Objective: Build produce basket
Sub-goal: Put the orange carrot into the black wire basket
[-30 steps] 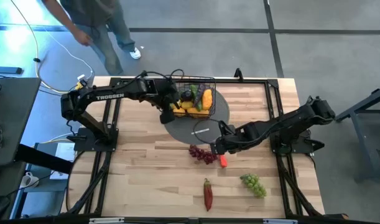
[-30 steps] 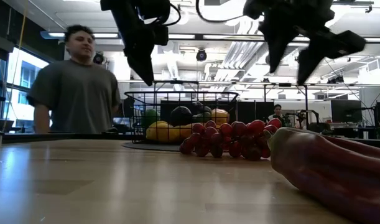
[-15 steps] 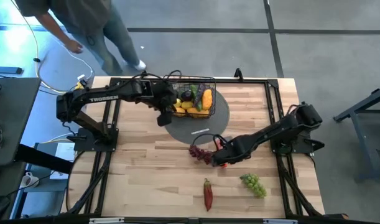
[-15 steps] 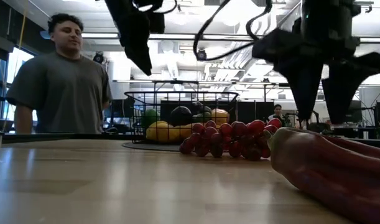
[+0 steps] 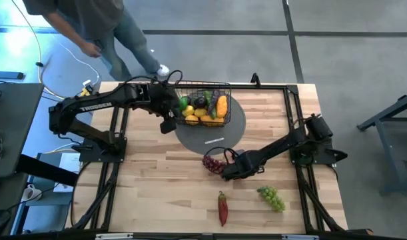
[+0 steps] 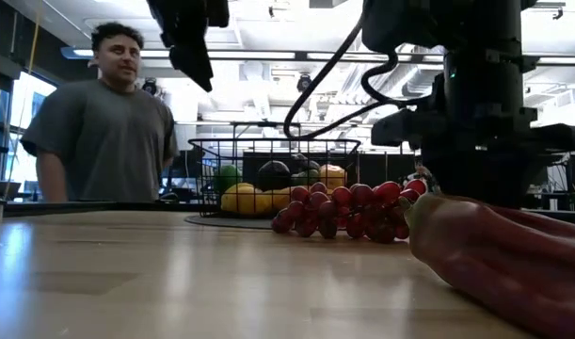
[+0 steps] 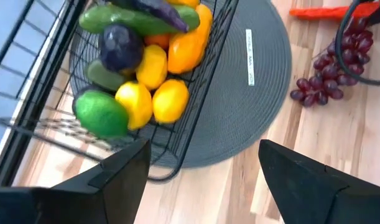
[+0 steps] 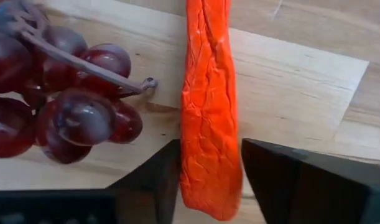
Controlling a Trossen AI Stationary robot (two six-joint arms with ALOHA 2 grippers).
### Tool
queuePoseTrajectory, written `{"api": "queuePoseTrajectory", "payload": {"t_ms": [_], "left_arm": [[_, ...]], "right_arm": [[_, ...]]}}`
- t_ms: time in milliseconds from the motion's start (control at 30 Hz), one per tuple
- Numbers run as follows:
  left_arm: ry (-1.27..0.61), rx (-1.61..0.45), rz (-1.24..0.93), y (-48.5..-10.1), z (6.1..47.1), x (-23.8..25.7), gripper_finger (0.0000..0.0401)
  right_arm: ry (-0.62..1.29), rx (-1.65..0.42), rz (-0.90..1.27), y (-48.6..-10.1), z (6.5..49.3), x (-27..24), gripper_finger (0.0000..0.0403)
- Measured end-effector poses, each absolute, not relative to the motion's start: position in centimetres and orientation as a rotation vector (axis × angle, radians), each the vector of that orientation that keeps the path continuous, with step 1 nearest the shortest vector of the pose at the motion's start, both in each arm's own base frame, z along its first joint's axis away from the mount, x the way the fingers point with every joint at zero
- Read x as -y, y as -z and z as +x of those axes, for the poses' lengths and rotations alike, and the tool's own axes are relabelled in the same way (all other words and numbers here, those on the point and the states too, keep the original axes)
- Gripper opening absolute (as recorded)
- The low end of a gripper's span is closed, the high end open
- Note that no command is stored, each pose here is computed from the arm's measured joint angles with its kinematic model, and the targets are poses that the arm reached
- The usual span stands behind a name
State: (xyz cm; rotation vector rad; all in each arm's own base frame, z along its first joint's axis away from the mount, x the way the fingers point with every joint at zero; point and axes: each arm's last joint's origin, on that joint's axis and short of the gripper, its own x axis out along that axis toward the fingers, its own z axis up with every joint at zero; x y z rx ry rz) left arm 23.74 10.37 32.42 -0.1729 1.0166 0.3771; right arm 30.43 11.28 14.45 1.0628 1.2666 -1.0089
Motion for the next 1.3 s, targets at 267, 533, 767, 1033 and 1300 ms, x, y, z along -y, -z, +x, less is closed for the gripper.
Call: {"api": "queuePoseTrajectory", "payload": {"t_ms": [267, 533, 767, 1033, 1300], "left_arm": [[-0.400, -1.037, -0.165, -33.0, 22.4, -9.9, 0.0289], [-0.404, -1.078, -0.138, -32.9, 22.1, -9.9, 0.0289], [-0.396, -1.080, -0.125, -32.9, 22.1, -9.9, 0.0289], [-0.379, -1.080, -0.096, -32.9, 22.1, -9.9, 0.0289], [-0.376, -1.076, -0.088, -33.0, 22.2, -9.9, 0.0289]], "right_arm": [[1.022, -1.267, 1.099, -14.5, 30.5, -11.3, 0.0064], [1.019, -1.249, 1.167, -15.7, 30.2, -11.5, 0.0064], [1.049, -1.091, 1.215, -18.6, 29.3, -11.0, 0.0059], [1.013, -0.828, 1.243, -22.6, 28.3, -9.4, 0.0060], [0.964, -0.559, 1.178, -26.6, 27.2, -6.7, 0.0059]]}}
